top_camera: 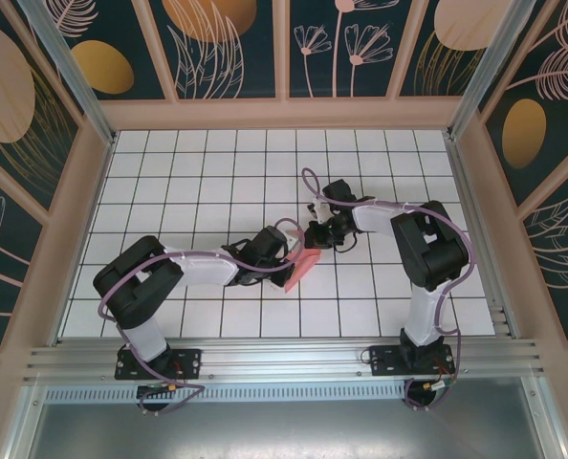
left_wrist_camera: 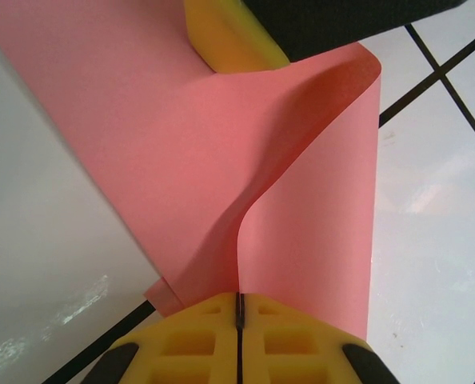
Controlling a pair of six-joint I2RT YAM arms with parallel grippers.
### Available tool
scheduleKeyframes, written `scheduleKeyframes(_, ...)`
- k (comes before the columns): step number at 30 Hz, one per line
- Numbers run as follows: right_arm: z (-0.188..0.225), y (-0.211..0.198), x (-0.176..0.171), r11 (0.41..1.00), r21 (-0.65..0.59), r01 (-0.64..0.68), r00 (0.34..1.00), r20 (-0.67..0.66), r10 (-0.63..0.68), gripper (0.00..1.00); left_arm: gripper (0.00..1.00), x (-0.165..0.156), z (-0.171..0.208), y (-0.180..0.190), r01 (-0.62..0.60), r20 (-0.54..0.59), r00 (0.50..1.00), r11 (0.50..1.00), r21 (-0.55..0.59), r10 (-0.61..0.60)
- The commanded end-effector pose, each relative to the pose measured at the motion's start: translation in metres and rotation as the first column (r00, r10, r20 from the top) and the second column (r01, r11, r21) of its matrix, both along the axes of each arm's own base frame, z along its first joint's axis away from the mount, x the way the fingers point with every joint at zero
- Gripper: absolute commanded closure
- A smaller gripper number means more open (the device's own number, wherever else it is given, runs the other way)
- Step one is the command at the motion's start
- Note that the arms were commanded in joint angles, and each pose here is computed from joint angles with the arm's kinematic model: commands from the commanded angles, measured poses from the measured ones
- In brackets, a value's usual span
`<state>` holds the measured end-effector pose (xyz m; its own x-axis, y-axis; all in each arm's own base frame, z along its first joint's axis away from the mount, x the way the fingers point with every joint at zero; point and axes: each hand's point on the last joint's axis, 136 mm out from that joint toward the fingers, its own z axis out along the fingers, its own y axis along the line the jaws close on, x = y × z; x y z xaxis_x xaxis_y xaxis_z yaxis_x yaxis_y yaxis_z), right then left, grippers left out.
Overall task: Fold a paper plane with a square sheet of paper (pick it up from the middle)
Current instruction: Third fold the triangle at the center of the table.
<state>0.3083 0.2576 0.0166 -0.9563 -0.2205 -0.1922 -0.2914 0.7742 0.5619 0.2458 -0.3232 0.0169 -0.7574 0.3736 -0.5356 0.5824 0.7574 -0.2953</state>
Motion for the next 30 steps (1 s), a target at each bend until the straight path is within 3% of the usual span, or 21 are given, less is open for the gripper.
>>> scheduleKeyframes(1, -0.014, -0.005, -0.005, 0.998, -0.055, -0.009, 1.000, -0.026, 0.008, 0.90, 0.90, 0.004, 0.009, -0.002, 0.013, 0.013, 1.000, 1.000, -0.004, -0.013)
scheduleKeyframes(8, 0.009, 0.005, 0.004, 1.000, 0.009, 0.008, 1.000, 0.011, -0.008, 0.88, 0.91, -0.003, -0.004, 0.000, 0.018, -0.031, 0.999, 1.000, 0.001, -0.018)
scheduleKeyframes(16, 0.071, -0.011, 0.033, 0.981, 0.101, 0.165, 0.974, 0.142, -0.179, 0.79, 0.91, -0.007, -0.010, 0.003, 0.016, -0.047, 0.999, 1.000, 0.006, -0.016)
scheduleKeyframes(20, 0.077, -0.023, 0.016, 0.967, 0.125, 0.223, 0.961, 0.136, -0.239, 0.80, 0.90, -0.008, -0.010, 0.001, 0.023, -0.050, 0.999, 1.000, 0.001, -0.023)
scheduleKeyframes(30, 0.076, -0.009, -0.043, 0.871, 0.376, 0.316, 0.945, -0.040, -0.325, 0.93, 0.90, -0.007, -0.010, 0.001, 0.022, -0.046, 0.999, 1.000, 0.002, -0.022)
